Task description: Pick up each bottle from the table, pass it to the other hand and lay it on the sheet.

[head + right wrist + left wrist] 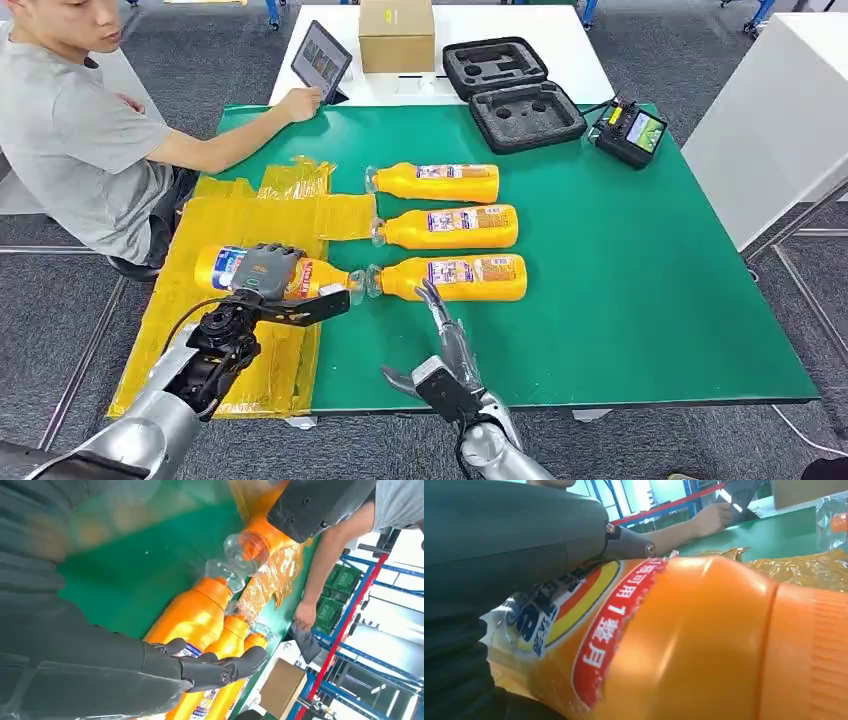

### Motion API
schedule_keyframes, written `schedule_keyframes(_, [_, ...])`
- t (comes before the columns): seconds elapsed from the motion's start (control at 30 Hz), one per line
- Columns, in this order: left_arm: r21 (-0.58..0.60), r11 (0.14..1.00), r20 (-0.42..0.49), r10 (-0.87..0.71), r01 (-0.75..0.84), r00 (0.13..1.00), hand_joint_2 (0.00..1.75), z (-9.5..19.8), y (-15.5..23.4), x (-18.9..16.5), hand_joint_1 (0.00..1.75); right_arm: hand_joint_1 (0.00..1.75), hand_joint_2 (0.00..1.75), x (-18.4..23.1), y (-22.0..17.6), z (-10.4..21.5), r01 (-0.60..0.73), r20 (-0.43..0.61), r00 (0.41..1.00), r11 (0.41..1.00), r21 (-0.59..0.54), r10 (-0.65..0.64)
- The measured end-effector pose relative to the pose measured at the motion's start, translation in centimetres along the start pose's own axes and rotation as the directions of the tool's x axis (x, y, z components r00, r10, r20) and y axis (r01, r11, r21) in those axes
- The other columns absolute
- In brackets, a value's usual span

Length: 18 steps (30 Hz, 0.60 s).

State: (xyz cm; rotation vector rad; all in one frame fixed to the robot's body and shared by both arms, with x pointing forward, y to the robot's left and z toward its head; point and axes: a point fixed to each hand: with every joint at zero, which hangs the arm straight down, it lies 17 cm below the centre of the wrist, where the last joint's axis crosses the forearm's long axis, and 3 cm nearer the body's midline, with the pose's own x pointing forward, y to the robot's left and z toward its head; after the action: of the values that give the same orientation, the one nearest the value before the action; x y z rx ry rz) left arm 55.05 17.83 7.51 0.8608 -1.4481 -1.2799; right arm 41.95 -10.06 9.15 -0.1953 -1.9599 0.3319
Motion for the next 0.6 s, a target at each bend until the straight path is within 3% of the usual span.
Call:
schedule_keyframes(0.03, [0.006,1.000,-0.013,0.000,0.000,1.000,1.75,0.0,0.1,-0.2,0.10,0.00,1.75,0.0,0.0,0.0,0.000,0.000,1.000,1.000,0.000,0.000])
schedule_keyframes(0.07, [0.011,1.000,-0.025,-0.001,0.001,1.000,1.75,0.0,0.2,-0.4,0.00,0.00,1.75,0.0,0.0,0.0,-0.001,0.000,1.000,1.000,0.000,0.001])
schedule_keyframes(0.6, [0.012,1.000,-0.093,0.000,0.001,0.996,1.75,-0.2,0.6,-1.7,0.00,0.00,1.75,0.1,0.2,-0.1,0.000,0.001,1.000,1.000,0.004,0.000])
